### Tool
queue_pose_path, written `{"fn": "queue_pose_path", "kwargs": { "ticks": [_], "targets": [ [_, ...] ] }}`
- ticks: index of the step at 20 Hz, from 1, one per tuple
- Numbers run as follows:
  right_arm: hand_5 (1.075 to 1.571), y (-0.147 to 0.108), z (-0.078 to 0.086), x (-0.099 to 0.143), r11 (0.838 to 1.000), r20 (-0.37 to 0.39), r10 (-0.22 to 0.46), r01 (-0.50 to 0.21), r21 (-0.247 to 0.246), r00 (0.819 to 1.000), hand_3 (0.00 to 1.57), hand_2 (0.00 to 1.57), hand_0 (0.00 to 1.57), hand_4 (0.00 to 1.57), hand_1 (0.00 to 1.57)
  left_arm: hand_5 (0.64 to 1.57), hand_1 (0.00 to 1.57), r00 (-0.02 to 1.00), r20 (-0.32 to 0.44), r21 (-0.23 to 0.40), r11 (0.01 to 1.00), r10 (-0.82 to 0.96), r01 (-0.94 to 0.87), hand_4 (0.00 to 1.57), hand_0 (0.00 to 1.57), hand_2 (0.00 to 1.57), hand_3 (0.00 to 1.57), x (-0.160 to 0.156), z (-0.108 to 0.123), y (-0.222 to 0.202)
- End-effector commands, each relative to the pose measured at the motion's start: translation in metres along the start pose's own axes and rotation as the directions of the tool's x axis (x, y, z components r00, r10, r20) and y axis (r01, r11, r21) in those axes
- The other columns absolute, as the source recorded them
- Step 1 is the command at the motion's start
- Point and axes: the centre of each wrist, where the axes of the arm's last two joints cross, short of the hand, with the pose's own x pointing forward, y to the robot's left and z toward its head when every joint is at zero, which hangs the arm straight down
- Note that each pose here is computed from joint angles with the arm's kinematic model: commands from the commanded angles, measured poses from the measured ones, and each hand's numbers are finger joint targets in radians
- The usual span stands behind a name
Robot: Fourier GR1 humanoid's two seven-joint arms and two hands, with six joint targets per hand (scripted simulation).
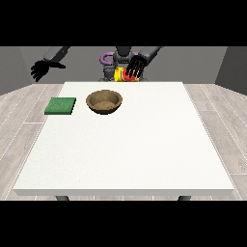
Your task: Pick the cup and pour the ball into the bowl, then pick the bowl and place it on the pad
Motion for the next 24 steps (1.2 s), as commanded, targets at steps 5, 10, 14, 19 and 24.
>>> {"fn": "queue_pose_path", "kwargs": {
  "ticks": [5,10,14,19,24],
  "targets": [
    [1.533,0.056,-0.06,0.026,0.995,0.02,0.04,-0.041,0.088,0.999,0.16,0.0,0.0,0.0,0.0,1.571,0.54,0.975,0.035,0.039,0.975,-0.221,0.22,0.9,0.54,1.57,1.57,0.044,-0.004,-0.002],
    [1.527,0.054,-0.066,0.029,1.0,0.04,0.015,-0.016,0.024,0.999,0.27,0.0,0.0,0.0,0.0,1.57,0.37,0.927,0.16,0.063,0.941,-0.339,0.333,0.9,0.37,1.57,1.57,0.058,-0.001,-0.001],
    [1.527,0.053,-0.065,0.026,0.999,0.07,-0.005,0.002,0.045,0.998,0.26,0.0,0.0,0.0,0.0,1.562,0.29,0.887,0.226,0.067,0.915,-0.403,0.398,0.9,0.29,1.57,1.57,0.081,-0.003,0.01],
    [1.522,0.047,-0.06,0.022,0.998,0.06,-0.01,0.006,0.07,0.998,0.22,0.0,0.0,0.0,0.0,1.452,0.0,0.806,0.318,0.004,0.851,-0.499,0.525,1.16,0.0,1.57,1.57,0.084,0.025,-0.012],
    [1.519,0.055,-0.073,0.033,0.997,0.037,-0.019,0.016,0.081,0.999,0.07,0.0,0.0,0.0,0.0,1.387,0.61,0.679,0.375,0.06,0.747,-0.631,0.662,1.23,0.61,1.57,1.57,0.092,-0.017,0.015]
  ]
}}
